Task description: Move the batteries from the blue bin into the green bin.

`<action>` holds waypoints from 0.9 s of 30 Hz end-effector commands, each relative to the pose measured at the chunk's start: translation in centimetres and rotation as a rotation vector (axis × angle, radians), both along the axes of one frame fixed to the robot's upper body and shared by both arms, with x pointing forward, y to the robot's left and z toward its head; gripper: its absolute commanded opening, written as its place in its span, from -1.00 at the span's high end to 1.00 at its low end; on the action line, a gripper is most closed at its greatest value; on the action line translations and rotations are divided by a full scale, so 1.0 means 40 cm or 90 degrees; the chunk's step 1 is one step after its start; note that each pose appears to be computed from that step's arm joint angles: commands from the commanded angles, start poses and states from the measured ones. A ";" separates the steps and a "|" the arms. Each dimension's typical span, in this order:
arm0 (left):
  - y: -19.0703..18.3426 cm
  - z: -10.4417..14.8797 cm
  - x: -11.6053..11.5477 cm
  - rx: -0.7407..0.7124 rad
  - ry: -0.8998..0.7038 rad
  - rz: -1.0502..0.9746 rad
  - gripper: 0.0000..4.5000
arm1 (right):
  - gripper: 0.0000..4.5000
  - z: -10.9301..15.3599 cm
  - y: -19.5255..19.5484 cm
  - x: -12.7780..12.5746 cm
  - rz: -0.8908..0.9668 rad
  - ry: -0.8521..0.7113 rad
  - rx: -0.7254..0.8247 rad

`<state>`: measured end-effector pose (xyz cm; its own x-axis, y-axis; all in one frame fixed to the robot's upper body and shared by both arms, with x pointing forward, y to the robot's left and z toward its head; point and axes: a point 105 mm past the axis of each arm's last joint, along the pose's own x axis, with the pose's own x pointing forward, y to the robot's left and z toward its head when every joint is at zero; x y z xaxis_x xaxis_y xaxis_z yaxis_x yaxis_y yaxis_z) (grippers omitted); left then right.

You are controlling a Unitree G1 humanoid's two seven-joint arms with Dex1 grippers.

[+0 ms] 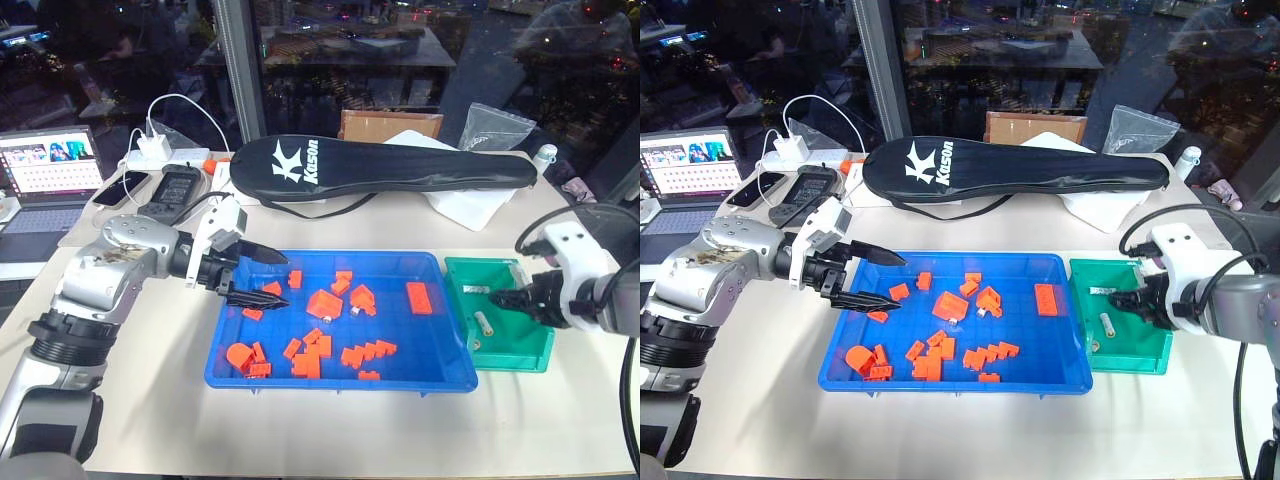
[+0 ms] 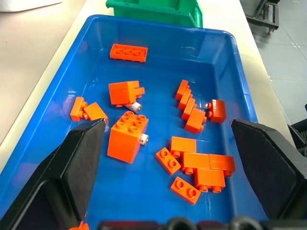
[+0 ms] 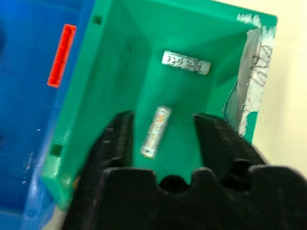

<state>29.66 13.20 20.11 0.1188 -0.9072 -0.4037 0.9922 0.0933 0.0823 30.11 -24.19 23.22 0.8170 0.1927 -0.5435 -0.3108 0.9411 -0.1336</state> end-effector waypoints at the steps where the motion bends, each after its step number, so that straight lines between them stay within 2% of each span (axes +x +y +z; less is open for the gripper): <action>1: 0.007 0.023 -0.005 0.002 -0.033 0.010 -1.00 | -0.98 0.026 0.143 0.009 0.179 -0.080 -0.021; 2: 0.008 0.022 -0.005 0.002 -0.034 0.013 -1.00 | -0.98 0.013 0.182 0.005 0.230 -0.083 -0.031; 4: 0.012 0.016 -0.010 0.003 -0.033 0.018 -1.00 | -0.98 -0.065 0.256 0.007 0.325 -0.056 -0.089; 8: 0.013 0.011 -0.015 0.003 -0.035 0.029 -1.00 | -0.98 -0.120 0.318 0.027 0.384 -0.036 -0.029; 11: 0.016 0.012 -0.020 -0.005 -0.035 0.042 -1.00 | -0.98 -0.161 0.339 0.030 0.430 -0.011 -0.031; 18: 0.012 -0.021 -0.043 -0.011 -0.017 0.053 -1.00 | -0.98 -0.195 0.335 0.075 0.453 0.010 -0.045; 27: 0.005 -0.016 -0.035 -0.028 -0.028 0.072 -1.00 | -0.98 -0.215 0.354 0.115 0.491 0.035 -0.033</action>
<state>28.41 13.64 18.25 0.2248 -0.8953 -0.3846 0.9742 0.2145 0.0701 34.44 -10.43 13.69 0.4340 0.6543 -0.6193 -0.8712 0.4798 -0.1037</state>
